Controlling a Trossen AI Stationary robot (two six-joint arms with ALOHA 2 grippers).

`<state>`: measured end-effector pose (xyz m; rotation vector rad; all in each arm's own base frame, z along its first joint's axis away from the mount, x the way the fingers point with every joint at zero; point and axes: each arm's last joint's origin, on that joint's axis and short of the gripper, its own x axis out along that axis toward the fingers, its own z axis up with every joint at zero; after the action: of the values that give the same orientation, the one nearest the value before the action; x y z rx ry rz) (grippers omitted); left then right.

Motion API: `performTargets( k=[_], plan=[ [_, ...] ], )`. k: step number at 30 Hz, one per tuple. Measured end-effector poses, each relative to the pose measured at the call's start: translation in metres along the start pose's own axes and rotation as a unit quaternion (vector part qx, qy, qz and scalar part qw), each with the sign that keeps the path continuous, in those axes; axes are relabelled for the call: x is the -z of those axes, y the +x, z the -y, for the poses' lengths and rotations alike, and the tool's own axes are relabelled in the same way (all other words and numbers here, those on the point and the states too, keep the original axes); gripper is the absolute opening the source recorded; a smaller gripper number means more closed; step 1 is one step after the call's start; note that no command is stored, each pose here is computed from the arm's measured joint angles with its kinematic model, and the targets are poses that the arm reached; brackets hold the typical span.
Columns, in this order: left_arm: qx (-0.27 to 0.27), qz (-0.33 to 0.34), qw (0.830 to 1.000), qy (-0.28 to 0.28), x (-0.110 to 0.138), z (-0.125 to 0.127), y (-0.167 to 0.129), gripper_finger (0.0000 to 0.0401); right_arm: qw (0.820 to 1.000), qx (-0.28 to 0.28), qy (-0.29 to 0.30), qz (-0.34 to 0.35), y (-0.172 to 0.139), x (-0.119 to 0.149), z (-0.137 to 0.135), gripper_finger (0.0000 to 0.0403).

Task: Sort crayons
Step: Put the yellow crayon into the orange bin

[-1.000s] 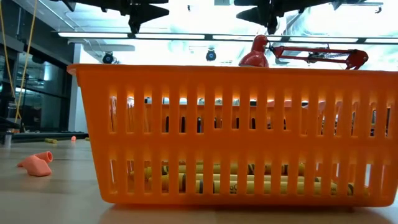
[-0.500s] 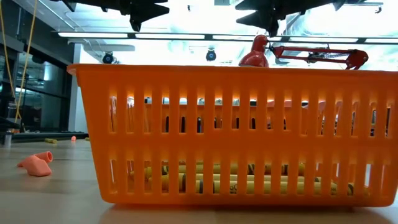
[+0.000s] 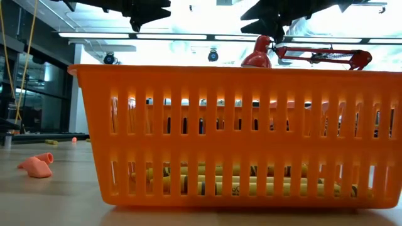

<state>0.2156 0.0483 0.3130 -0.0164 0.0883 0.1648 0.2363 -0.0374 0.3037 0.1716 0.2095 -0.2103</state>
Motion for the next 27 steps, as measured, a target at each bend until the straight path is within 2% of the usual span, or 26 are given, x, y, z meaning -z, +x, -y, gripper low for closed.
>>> performTargets(
  k=[14, 20, 27],
  plan=[
    [-0.013, 0.000, 1.000, -0.001, 0.0001, -0.0007, 0.0000, 0.0159, 1.000, 0.001, 0.000, -0.006, 0.0000, 0.0011, 0.0002, 0.0188],
    [-0.014, 0.000, 1.000, -0.001, 0.0000, -0.0008, 0.0000, 0.0159, 1.000, 0.001, 0.031, -0.006, 0.0000, 0.0014, 0.0002, 0.0188],
    [-0.014, 0.000, 1.000, -0.010, 0.0001, -0.0008, 0.0000, 0.0159, 0.999, 0.004, 0.034, -0.018, 0.0000, 0.0037, 0.0006, 0.0188]
  ],
)
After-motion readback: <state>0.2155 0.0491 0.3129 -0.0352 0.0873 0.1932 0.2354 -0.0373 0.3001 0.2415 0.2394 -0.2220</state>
